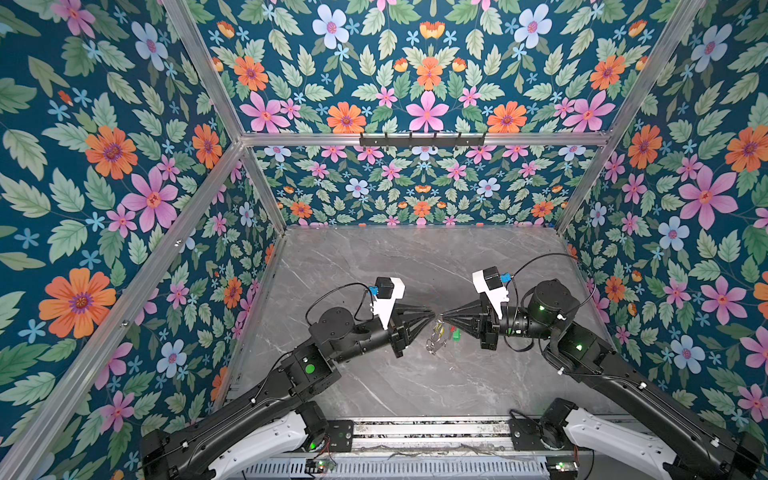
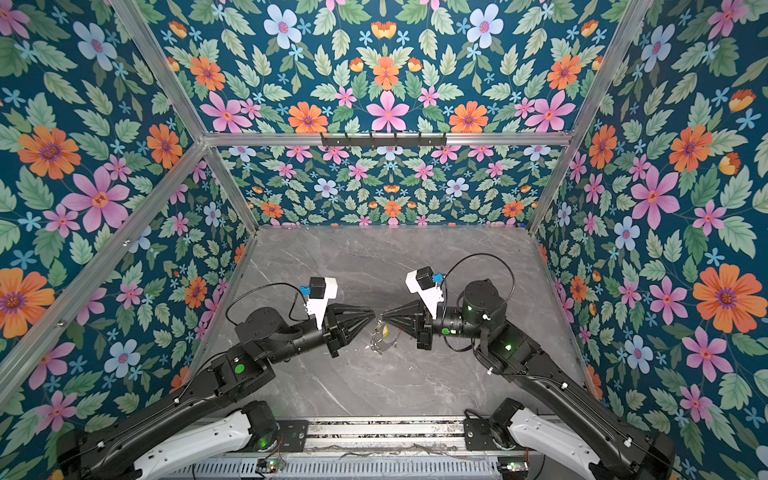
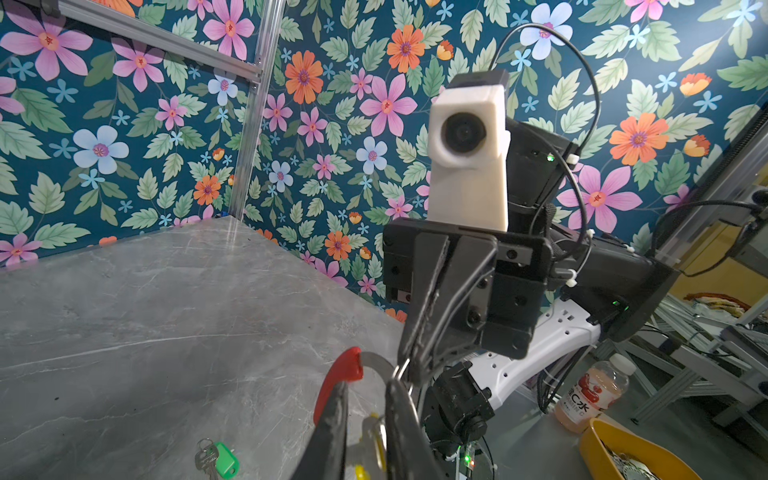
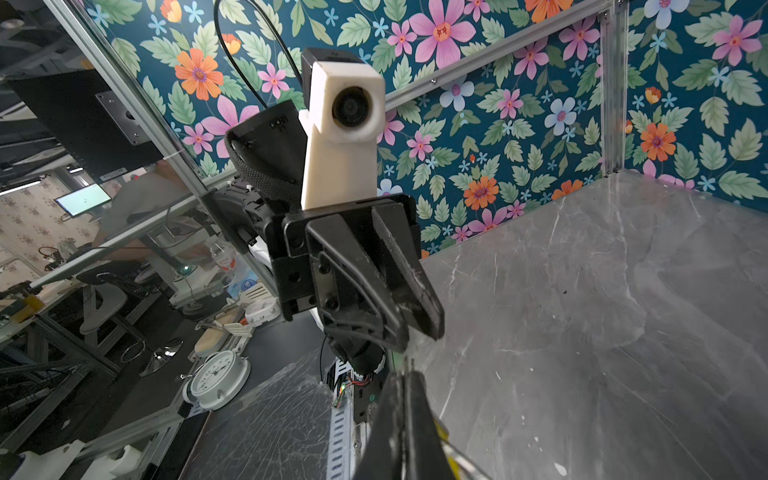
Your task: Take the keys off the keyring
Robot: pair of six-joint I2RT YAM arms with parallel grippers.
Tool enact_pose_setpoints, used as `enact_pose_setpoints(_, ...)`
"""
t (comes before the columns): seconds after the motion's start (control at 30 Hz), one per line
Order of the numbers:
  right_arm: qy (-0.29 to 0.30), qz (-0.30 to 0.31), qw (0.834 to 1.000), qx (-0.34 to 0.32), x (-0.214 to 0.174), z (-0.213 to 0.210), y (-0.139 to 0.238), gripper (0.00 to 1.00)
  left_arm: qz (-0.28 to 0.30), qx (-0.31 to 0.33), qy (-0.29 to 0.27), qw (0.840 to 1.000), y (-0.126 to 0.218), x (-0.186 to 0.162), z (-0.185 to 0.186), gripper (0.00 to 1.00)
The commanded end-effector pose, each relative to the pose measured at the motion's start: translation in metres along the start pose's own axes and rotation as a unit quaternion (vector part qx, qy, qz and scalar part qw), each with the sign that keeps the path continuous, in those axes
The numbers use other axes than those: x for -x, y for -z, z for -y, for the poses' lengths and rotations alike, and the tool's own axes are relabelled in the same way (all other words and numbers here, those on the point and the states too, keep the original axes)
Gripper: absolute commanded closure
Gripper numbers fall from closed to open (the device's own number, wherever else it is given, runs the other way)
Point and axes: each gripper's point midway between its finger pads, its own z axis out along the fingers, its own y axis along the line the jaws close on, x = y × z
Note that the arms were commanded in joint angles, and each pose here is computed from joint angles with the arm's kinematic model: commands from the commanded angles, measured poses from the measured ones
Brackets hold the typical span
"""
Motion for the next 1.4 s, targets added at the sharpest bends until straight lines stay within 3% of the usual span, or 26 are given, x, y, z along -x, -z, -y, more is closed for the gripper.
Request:
enact_pose_setpoints(0.0, 0.010, -0.024, 1.000, -0.015, -0.006, 0.003, 0.002, 1.00, -0.002, -0.004, -0.012, 1.000, 0.002, 0.003, 0.003, 0.76)
enact_pose_setpoints(0.37, 0.024, -0.042, 0.999, 0.000, -0.003, -0.008, 0.006, 1.00, -0.021, -0.130, -0.024, 0.991, 0.004, -0.010, 0.042, 0.65)
enact_pose_setpoints(0.73, 0.024, -0.046, 0.998, 0.026, -0.004, -0.016, 0.004, 1.00, -0.021, -0.090, -0.032, 0.995, 0.001, -0.011, 0.026, 0.58)
enact_pose_setpoints(0.9, 0.024, -0.046, 0.998, 0.031, -0.004, -0.017, 0.004, 1.00, -0.022, -0.127, -0.022, 0.991, 0.000, -0.008, 0.029, 0.57)
enact_pose_setpoints(1.13, 0.025, -0.039, 0.999, 0.026, 0.000, -0.016, 0.004, 1.00, -0.029, -0.169, -0.012, 0.985, -0.001, -0.014, 0.040, 0.68)
enact_pose_setpoints(1.37, 0.025, -0.033, 0.999, 0.025, 0.002, -0.014, 0.002, 1.00, -0.045, -0.158, 0.001, 0.986, -0.007, -0.024, 0.032, 0.79)
